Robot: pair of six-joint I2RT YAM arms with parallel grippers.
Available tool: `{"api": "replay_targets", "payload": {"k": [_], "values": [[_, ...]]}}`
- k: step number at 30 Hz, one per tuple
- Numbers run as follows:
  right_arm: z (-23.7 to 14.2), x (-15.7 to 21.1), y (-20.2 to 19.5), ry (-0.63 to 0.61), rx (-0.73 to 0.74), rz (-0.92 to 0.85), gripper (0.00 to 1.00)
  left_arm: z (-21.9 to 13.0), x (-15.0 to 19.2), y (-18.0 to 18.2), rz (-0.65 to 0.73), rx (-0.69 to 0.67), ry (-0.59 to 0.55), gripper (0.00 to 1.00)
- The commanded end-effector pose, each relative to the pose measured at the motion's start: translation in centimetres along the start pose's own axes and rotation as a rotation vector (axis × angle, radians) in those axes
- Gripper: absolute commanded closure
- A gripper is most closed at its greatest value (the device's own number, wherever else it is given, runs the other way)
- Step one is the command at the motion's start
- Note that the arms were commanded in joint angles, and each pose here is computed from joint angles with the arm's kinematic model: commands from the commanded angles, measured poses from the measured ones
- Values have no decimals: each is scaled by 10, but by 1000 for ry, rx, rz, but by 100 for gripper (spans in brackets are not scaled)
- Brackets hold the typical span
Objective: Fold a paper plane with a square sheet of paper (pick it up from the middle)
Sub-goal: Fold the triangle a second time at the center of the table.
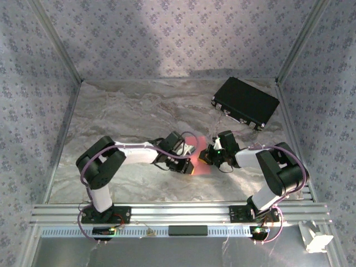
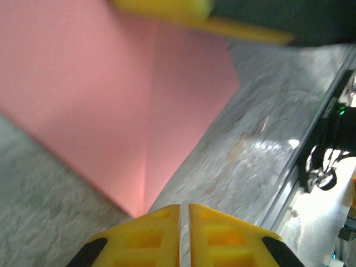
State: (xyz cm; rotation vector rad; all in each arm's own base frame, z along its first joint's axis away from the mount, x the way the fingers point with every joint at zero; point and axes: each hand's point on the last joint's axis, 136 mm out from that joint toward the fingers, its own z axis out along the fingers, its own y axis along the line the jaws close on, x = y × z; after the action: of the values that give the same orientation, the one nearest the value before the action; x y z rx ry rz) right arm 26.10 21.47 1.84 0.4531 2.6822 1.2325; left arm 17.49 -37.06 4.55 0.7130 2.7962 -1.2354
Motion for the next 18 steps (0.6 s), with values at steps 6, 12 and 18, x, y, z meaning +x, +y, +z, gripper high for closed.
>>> {"api": "replay_targets", "payload": {"k": [6,12,18], "values": [[0,13,-35,22,117,58,99,11,-39,-2,-4,8,-24,92],[-1,12,-33,19,112,53,99,22,-28,25,-48,-74,0,95],[-4,7,-18,16,69,-2,98,31,6,53,-98,-136,64,100]]}}
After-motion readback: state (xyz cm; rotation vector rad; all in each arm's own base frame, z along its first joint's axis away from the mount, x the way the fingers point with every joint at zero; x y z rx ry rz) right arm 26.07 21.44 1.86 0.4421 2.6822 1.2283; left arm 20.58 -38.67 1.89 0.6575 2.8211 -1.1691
